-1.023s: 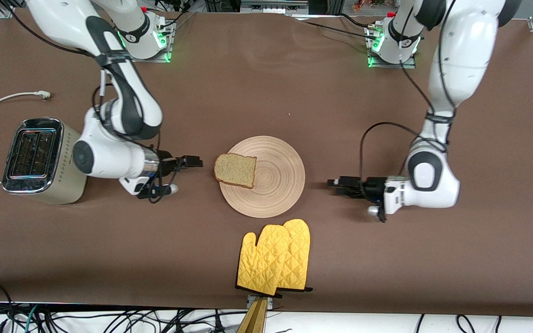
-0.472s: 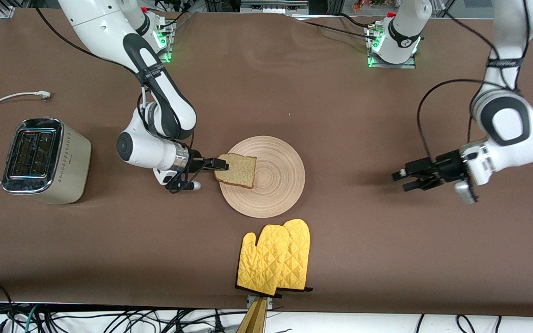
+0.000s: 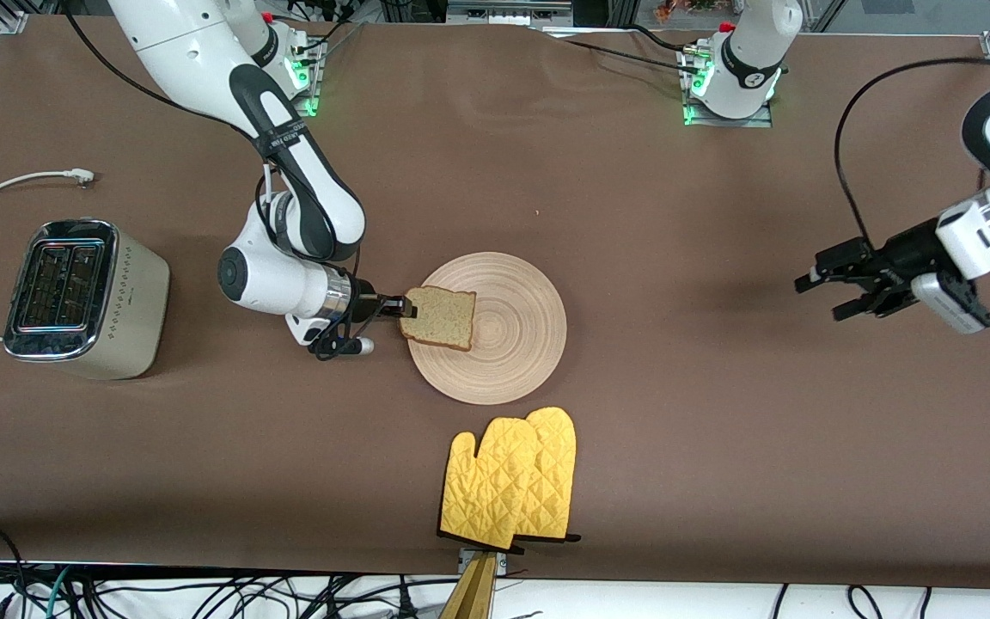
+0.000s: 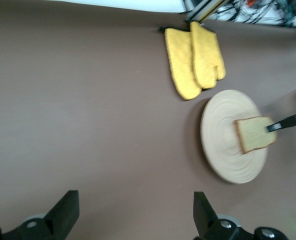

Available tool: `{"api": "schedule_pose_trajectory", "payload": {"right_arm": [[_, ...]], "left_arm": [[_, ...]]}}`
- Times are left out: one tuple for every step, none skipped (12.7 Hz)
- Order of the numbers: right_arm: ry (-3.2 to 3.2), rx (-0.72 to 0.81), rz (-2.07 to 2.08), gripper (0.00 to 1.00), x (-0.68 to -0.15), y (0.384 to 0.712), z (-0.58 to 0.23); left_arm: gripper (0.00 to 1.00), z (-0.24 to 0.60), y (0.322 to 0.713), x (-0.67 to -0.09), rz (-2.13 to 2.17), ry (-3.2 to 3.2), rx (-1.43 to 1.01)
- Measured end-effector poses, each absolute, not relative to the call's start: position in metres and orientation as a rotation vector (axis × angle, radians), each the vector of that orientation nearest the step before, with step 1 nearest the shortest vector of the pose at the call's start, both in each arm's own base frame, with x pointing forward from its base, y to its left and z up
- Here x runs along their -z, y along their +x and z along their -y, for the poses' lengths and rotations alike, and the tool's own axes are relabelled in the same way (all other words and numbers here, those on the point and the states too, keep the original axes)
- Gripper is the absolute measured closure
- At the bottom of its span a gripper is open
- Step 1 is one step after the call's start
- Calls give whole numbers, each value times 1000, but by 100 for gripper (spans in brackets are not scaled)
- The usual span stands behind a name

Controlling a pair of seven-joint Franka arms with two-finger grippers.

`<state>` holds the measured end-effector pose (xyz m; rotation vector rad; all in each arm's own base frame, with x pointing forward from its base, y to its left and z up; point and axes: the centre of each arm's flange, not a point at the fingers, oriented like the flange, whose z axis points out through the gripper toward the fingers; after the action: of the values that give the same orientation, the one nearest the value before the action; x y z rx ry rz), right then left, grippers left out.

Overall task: Move plate and put bread in toaster
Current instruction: 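Grasp the bread slice with the right gripper while the left gripper withdraws, then lift the bread and carry it above the toaster slot with the right gripper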

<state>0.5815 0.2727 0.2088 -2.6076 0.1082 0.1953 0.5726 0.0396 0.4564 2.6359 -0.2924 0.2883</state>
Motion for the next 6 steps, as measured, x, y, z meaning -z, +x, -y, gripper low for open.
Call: {"api": "schedule_pose_trajectory", "payload": {"right_arm": [[-2605, -192, -100, 91, -213, 583, -271], [-2603, -184, -93, 91, -218, 584, -269], [-2602, -177, -91, 91, -223, 586, -267], [-2598, -173, -89, 91, -230, 588, -265], [-2586, -186, -78, 91, -241, 592, -263], [-2572, -207, -66, 91, -257, 597, -257]], "left_arm": [[0, -39, 564, -476, 304, 2709, -272], [0, -37, 555, -495, 305, 2774, -244], [0, -33, 546, -512, 300, 2840, -202], [0, -25, 539, -528, 286, 2914, -152], [0, -13, 535, -544, 251, 2992, -108], [0, 0, 533, -558, 203, 3064, -70]]}}
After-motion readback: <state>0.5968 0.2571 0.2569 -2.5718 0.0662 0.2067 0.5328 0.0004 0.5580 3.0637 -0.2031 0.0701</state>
